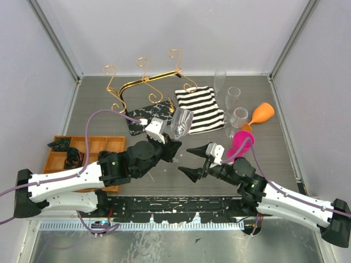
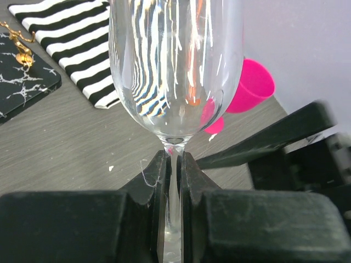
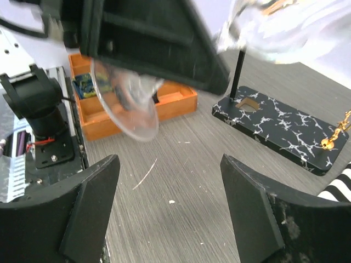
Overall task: Place the wine glass upside down on the wine glass rack
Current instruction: Turn the wine glass upside down at the wine rack.
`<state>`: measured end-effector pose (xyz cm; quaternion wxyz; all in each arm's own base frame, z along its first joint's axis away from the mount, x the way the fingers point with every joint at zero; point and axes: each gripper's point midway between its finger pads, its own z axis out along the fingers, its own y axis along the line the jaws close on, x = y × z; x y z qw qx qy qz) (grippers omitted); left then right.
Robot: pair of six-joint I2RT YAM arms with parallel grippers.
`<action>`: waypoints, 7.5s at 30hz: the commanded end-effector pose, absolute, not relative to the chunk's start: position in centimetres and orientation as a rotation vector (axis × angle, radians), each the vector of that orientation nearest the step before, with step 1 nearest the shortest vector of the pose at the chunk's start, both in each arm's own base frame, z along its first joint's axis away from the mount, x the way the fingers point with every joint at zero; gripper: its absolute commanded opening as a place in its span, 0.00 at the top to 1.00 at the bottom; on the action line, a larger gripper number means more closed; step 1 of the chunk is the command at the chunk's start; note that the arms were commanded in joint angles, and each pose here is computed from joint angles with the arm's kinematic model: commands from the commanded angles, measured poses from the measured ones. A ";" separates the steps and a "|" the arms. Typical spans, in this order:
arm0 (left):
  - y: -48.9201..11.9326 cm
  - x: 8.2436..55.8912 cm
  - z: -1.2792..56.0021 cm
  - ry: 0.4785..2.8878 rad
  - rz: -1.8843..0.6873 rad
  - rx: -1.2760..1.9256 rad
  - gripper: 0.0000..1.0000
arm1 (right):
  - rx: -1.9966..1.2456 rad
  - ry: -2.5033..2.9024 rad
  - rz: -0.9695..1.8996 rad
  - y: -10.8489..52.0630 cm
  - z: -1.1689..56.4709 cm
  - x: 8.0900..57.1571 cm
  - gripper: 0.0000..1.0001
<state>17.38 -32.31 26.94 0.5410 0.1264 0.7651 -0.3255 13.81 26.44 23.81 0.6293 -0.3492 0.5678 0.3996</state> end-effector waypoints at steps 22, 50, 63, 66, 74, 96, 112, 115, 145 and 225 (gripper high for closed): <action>-32.9 19.0 31.5 1.756 -0.829 0.090 1.00 | -0.792 0.877 0.854 28.0 28.7 13.5 0.56; -33.7 18.9 31.4 1.777 -0.856 0.081 0.80 | -0.740 0.925 0.900 28.4 29.4 13.9 0.99; -33.9 18.3 32.1 1.770 -0.887 0.127 0.37 | -0.660 1.002 0.883 26.7 29.2 14.6 0.99; -33.6 18.3 32.3 1.769 -0.868 0.143 0.28 | -0.630 1.059 0.886 26.4 28.9 15.0 0.99; -31.7 18.2 33.3 1.727 -0.786 0.244 0.16 | -0.602 1.233 0.950 26.8 27.8 15.2 0.99; -22.4 16.0 34.6 1.397 -0.661 0.480 0.02 | -0.386 1.763 0.912 25.4 29.5 16.3 0.99; -25.8 15.5 34.6 1.098 -0.635 0.618 0.10 | 0.175 1.630 1.253 26.9 39.4 18.7 0.99; -27.2 15.9 35.6 1.068 -0.623 0.620 0.10 | 0.323 1.615 1.319 27.1 40.2 19.5 0.99; -31.4 19.2 39.1 0.940 -0.479 0.490 0.21 | 0.769 1.463 1.879 26.5 44.7 17.5 0.99; -25.0 18.7 32.6 1.153 -0.411 0.548 1.00 | 0.440 1.580 1.326 23.3 35.6 18.7 0.44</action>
